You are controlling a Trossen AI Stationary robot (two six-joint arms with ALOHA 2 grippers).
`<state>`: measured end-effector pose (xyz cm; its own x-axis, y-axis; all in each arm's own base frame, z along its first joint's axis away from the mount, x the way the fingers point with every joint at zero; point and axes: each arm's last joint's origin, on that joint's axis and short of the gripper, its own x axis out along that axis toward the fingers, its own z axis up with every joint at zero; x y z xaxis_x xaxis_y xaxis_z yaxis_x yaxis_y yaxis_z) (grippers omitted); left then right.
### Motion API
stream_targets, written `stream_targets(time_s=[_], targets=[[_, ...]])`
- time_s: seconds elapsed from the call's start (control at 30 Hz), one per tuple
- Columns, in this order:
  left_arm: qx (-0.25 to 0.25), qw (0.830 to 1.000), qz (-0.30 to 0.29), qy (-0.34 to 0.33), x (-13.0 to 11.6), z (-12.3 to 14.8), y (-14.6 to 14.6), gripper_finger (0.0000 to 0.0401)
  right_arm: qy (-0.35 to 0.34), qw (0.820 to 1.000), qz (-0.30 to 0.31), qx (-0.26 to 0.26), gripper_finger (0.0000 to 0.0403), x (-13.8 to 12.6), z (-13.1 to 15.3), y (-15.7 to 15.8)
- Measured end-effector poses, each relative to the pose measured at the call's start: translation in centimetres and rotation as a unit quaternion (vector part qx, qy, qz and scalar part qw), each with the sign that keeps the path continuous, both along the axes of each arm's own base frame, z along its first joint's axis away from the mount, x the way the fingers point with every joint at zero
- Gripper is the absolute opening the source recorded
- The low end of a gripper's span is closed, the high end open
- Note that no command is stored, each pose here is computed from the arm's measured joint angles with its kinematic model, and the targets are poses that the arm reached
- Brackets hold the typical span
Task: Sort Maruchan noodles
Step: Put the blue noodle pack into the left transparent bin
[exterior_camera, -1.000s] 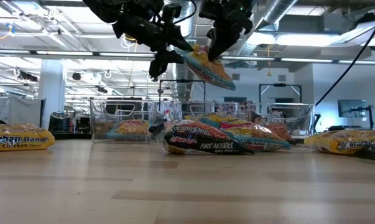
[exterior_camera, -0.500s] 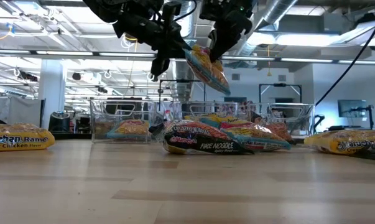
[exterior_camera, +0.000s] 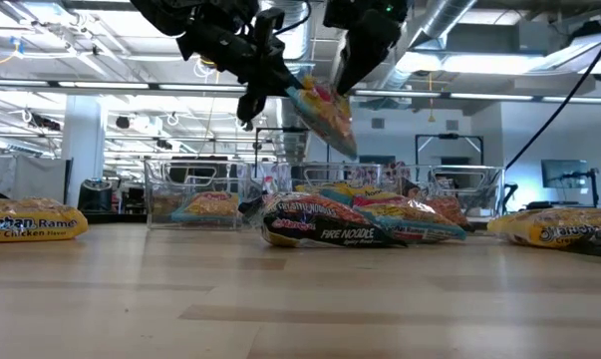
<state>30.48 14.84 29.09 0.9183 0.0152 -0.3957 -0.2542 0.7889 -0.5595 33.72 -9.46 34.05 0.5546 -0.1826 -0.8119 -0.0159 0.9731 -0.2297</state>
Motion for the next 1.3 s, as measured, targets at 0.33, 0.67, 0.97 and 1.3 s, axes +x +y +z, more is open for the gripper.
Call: stream_targets(time_s=[0.33, 0.67, 0.97, 1.3], targets=[[0.072, 0.996, 0.054, 0.028, -4.6, 2.6, 1.6, 0.0000, -0.040, 0.999, -0.026, -0.014, 0.0161, -1.2, 3.5, -1.3], [0.147, 0.981, 0.113, 0.057, -11.4, 5.5, 2.9, 0.0000, -0.035, 0.998, -0.050, -0.015, 0.0160, -1.9, 4.0, -2.7], [0.118, 0.981, 0.125, 0.094, -14.2, 2.9, 4.4, 0.0000, -0.034, 0.998, -0.049, -0.015, 0.0159, -1.9, 3.9, -2.7], [0.078, 0.984, 0.114, 0.109, -14.4, -1.7, 4.4, 0.0000, -0.035, 0.998, -0.048, -0.015, 0.0159, -1.9, 3.9, -2.7]])
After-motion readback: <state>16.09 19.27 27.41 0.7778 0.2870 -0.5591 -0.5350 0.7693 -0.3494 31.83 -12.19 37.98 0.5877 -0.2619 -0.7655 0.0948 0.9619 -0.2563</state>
